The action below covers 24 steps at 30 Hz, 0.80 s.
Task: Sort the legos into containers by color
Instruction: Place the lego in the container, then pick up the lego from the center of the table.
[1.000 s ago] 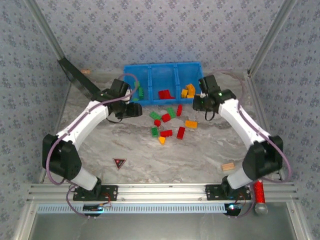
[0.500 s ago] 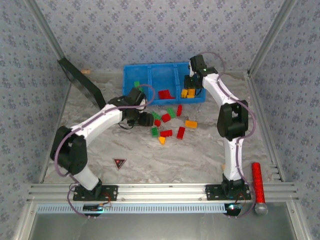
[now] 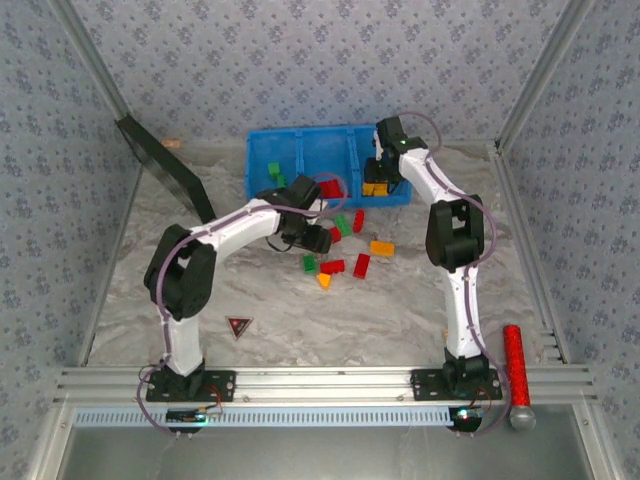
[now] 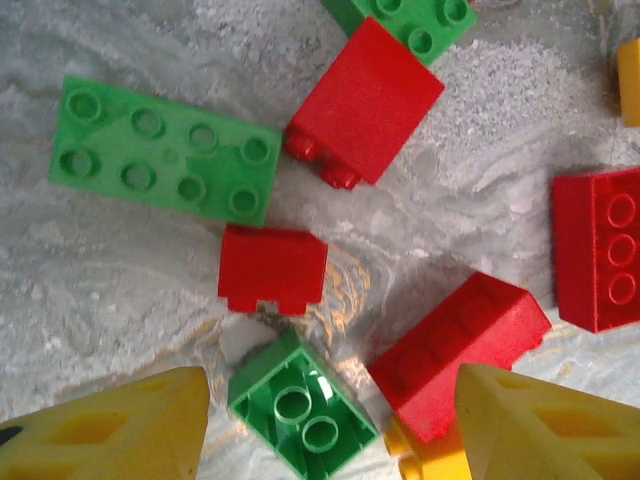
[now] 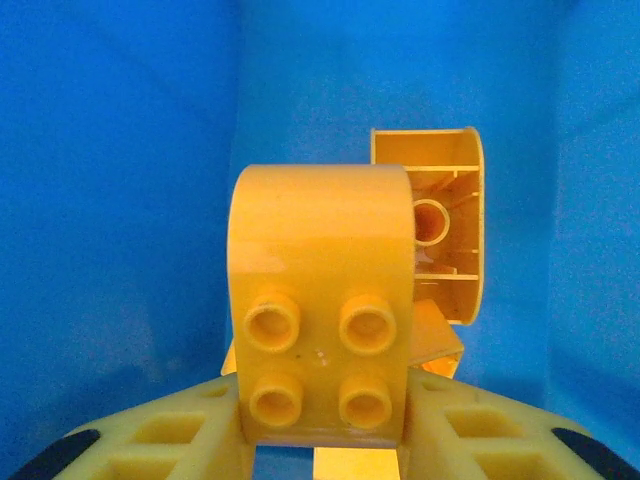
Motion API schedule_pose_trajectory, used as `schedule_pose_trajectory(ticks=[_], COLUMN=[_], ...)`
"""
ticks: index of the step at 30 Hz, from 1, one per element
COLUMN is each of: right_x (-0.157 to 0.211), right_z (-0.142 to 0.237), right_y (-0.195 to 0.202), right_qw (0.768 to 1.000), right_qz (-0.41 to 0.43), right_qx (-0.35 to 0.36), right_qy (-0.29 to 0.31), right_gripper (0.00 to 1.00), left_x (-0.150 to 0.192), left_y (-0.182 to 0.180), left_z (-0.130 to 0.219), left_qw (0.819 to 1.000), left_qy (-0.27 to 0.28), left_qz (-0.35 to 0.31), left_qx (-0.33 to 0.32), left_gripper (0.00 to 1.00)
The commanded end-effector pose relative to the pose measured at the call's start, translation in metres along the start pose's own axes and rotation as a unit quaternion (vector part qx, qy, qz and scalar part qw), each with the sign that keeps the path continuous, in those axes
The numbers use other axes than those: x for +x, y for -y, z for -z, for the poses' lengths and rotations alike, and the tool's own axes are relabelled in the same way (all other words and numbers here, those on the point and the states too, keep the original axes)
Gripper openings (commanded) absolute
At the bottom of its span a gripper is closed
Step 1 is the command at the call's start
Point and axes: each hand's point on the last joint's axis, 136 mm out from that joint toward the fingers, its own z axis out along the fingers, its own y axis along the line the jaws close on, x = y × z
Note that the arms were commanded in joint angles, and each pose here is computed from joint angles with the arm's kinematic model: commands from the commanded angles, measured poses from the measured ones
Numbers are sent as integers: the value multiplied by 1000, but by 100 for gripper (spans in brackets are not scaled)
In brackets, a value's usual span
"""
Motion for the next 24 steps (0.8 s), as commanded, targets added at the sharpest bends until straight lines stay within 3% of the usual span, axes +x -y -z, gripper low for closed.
schedule_pose_trajectory(ticks=[1,16,24], right_x=[0,-2,20], right_z=[17,77,116], right_y=[-1,-6,2], right_qw=[1000,999,999], right_qz=[9,20,17], right_qx=[-8,-13,0], right_qy=[1,36,45], right_gripper=[43,63,70], left_x=[-9,5,1], left_y=[2,-11,-10], left_z=[-5,-34,-49], left_qw=[1000,998,998], left_qy=[-1,-51,-53], left_qz=[-29,-29,-31], left_qx=[-4,-27,-23], left_gripper=[66,67,67])
